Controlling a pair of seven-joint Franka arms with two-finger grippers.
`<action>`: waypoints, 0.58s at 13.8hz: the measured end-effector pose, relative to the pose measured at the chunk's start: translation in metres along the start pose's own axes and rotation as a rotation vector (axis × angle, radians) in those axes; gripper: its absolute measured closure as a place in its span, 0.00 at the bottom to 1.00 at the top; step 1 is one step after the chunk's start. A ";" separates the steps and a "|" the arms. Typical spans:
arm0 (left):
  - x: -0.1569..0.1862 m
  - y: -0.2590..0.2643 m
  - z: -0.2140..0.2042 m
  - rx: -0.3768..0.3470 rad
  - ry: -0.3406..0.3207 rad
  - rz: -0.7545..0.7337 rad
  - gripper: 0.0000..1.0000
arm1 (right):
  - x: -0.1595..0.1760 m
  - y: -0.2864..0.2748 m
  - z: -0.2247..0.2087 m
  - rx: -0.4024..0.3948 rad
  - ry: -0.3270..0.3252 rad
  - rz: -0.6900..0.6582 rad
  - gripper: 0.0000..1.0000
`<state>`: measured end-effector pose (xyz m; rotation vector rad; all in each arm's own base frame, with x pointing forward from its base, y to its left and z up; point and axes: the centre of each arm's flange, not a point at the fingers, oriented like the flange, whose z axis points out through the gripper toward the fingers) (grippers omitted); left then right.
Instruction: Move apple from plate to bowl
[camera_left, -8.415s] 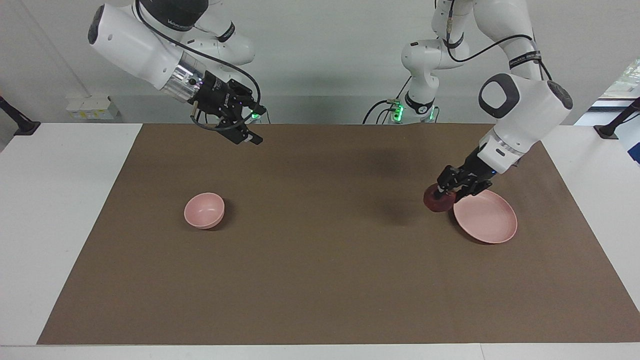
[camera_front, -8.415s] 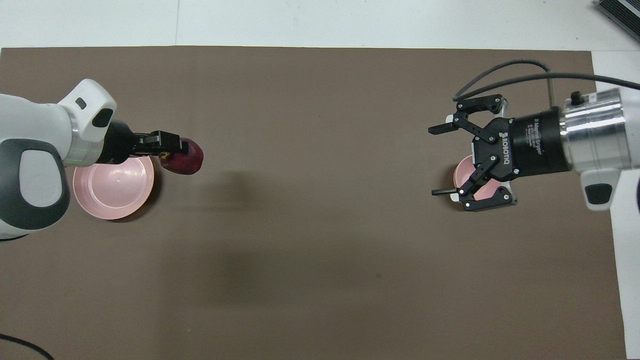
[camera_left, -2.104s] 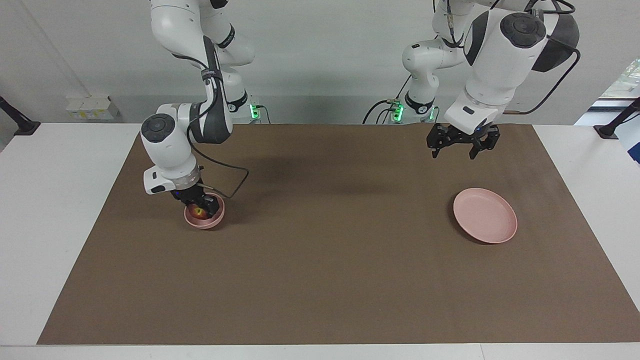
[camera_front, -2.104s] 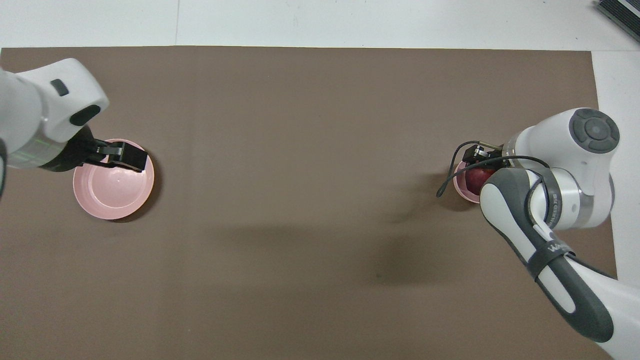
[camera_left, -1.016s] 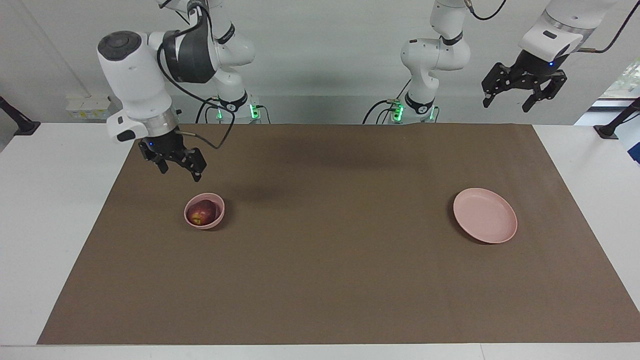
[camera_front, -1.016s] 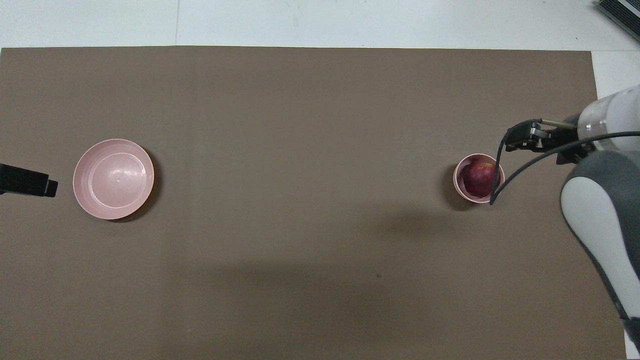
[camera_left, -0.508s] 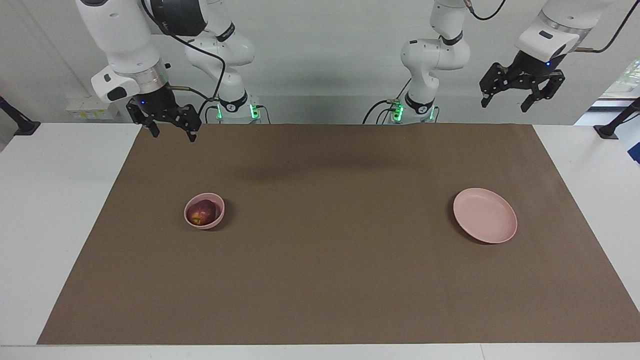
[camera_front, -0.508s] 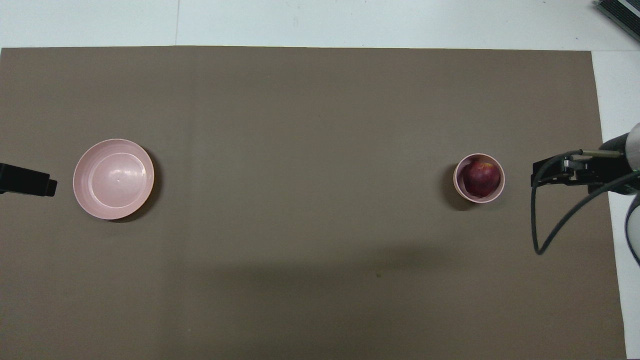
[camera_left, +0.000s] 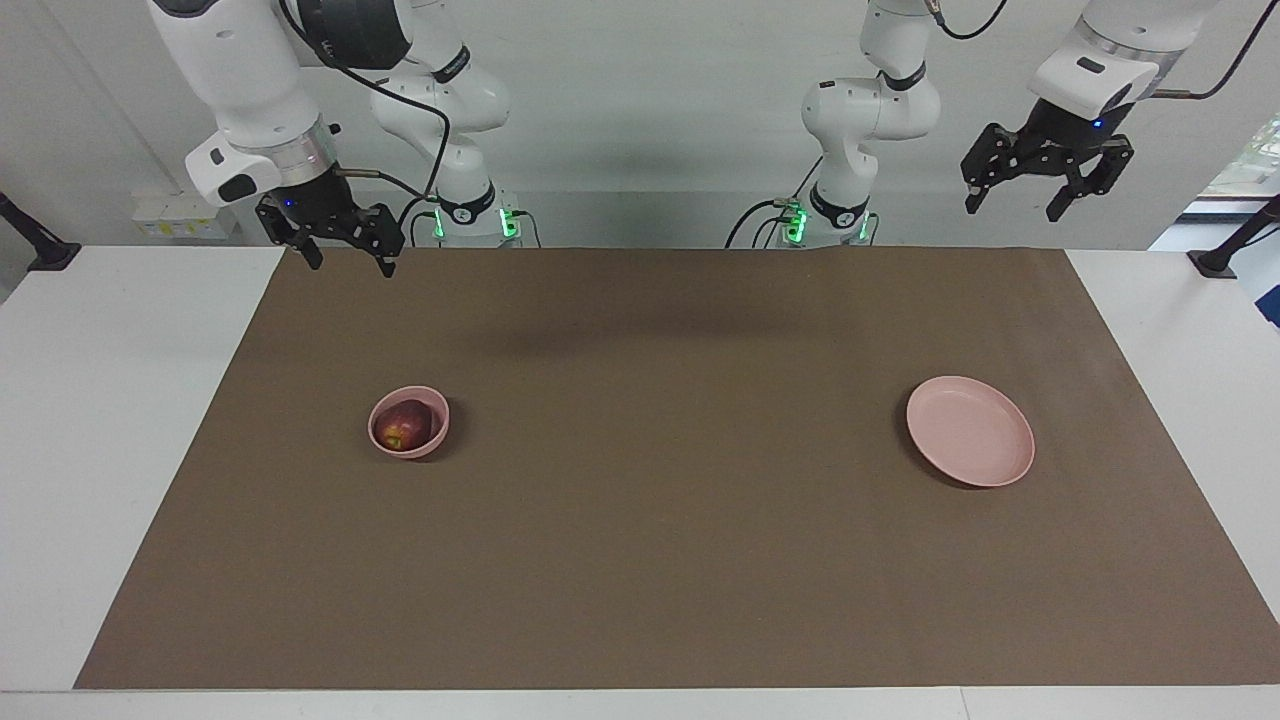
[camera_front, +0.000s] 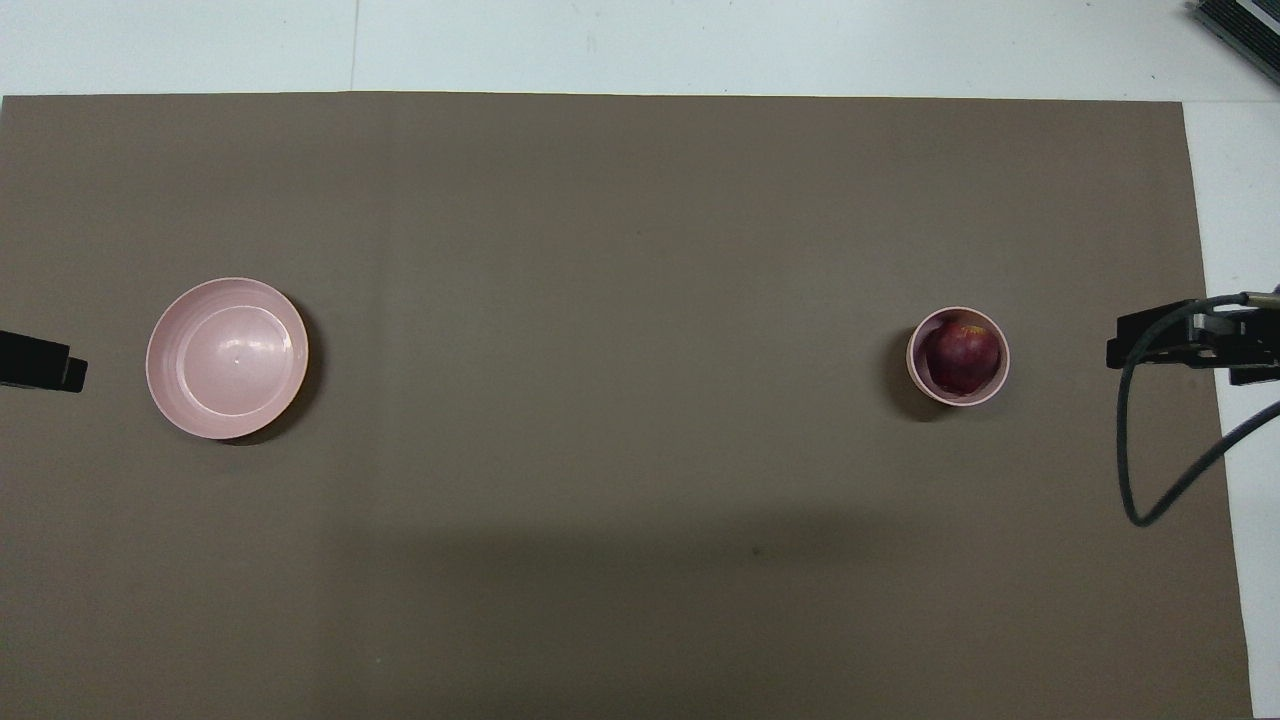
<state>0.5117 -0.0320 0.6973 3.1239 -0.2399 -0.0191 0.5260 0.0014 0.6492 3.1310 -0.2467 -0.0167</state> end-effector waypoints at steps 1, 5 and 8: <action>0.000 -0.001 0.000 0.000 0.000 -0.002 0.00 | 0.000 0.000 0.000 0.000 -0.001 0.000 0.00; 0.000 -0.001 0.000 0.000 -0.001 -0.001 0.00 | -0.003 0.001 0.001 -0.005 -0.027 0.000 0.00; -0.001 -0.001 0.000 0.000 -0.005 -0.002 0.00 | -0.003 0.002 0.000 -0.004 -0.025 0.001 0.00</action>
